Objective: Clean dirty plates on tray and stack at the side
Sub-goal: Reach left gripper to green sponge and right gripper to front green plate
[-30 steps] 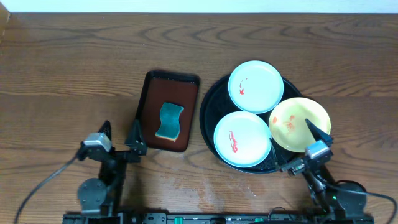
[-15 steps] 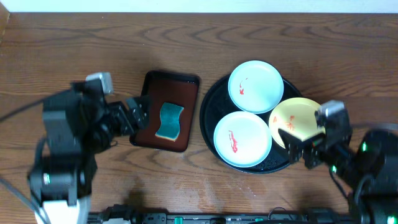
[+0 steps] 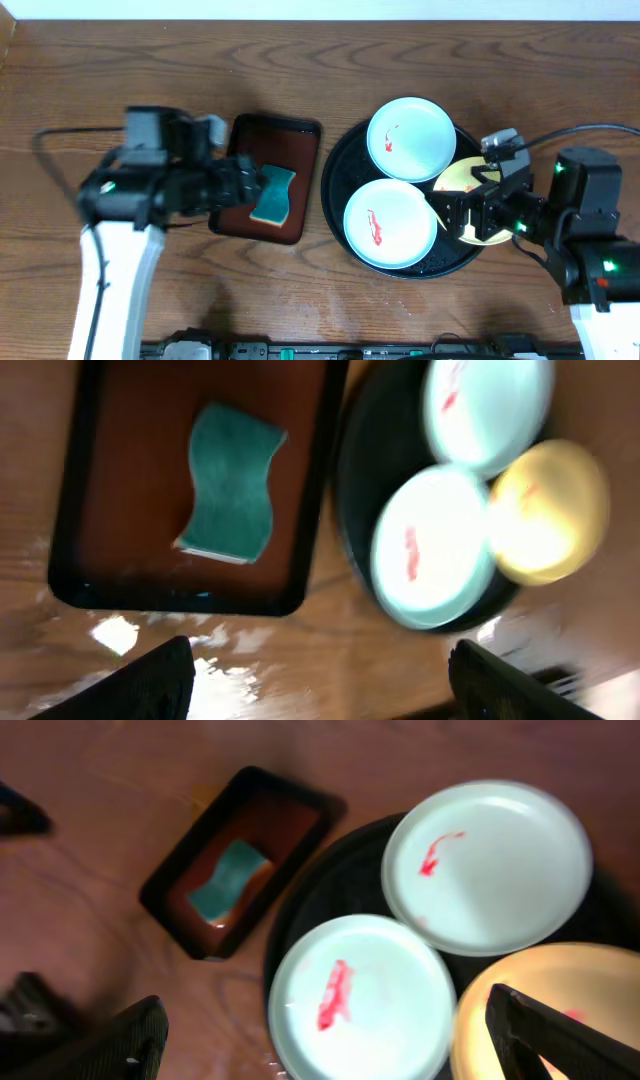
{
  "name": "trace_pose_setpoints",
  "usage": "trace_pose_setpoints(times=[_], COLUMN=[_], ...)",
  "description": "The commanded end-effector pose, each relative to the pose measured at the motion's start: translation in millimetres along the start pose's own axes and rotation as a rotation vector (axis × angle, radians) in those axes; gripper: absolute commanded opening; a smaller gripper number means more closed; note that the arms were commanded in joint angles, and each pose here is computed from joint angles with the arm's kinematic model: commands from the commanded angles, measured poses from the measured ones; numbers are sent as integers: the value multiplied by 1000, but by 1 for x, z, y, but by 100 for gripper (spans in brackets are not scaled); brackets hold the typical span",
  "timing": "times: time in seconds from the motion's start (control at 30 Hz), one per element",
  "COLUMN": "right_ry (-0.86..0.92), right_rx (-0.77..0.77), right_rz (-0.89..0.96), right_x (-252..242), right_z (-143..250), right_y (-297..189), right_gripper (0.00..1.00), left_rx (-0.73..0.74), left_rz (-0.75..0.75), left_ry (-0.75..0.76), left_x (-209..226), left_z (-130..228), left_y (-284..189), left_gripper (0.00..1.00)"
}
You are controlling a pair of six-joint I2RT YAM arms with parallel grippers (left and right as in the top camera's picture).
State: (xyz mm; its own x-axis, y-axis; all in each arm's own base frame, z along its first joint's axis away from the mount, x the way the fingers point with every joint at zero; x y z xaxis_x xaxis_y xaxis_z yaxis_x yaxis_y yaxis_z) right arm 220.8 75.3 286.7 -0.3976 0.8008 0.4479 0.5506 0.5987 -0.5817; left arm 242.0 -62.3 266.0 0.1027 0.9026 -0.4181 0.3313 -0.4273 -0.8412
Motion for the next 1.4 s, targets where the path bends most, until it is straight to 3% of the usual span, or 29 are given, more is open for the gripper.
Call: trace_pose_setpoints(times=[0.0,0.13,0.23,0.4,0.67,0.7,0.77,0.8,1.03,1.07,1.17,1.37], right_ry=[142,170,194,239,250,250,250,250,257,256,254,253], right_rx=[32,68,102,164,178,178,178,178,188,187,184,184], right_rz=[-50,-45,-41,-33,-31,-31,-31,-31,-30,-30,-30,-29], right_x=[3,-3,-7,-10,-10,-10,-10,-10,-10,-10,-10,-10], right_z=[-2,0,4,13,16,16,16,16,18,18,17,17], right_y=[7,15,20,24,23,23,23,23,23,23,23,23], right_gripper=[99,99,94,86,83,83,82,82,80,80,80,81], left_rx=[134,176,210,301,361,349,318,306,314,318,333,364], left_rz=[-191,-312,-330,-354,-368,-365,-358,-355,-364,-364,-368,-376], left_ry=[85,95,116,89,77,80,86,89,88,87,84,78], left_x=[13,17,19,35,56,56,55,54,50,48,44,44], left_z=[9,3,-4,-4,-3,-5,-10,-12,-18,-19,-19,-12], left_y=[37,75,106,154,212,214,216,217,208,204,192,183], left_gripper=[81,74,60,52,40,35,13,8,8,18,65,66])
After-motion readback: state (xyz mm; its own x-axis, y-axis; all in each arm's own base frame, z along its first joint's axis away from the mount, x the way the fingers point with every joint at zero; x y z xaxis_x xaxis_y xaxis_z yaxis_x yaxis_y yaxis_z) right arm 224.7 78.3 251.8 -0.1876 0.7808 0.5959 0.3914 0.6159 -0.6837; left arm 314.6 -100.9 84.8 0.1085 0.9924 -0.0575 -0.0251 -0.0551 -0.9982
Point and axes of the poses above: each gripper's point midway between its finger pads, its own y axis out along the fingers, its own x axis along the line the jaws close on, z = x × y, the point moved 6 cm from there along -y, back along the fingers, and after that the axes turned 7 degrees about y, right-handed, at the moved point
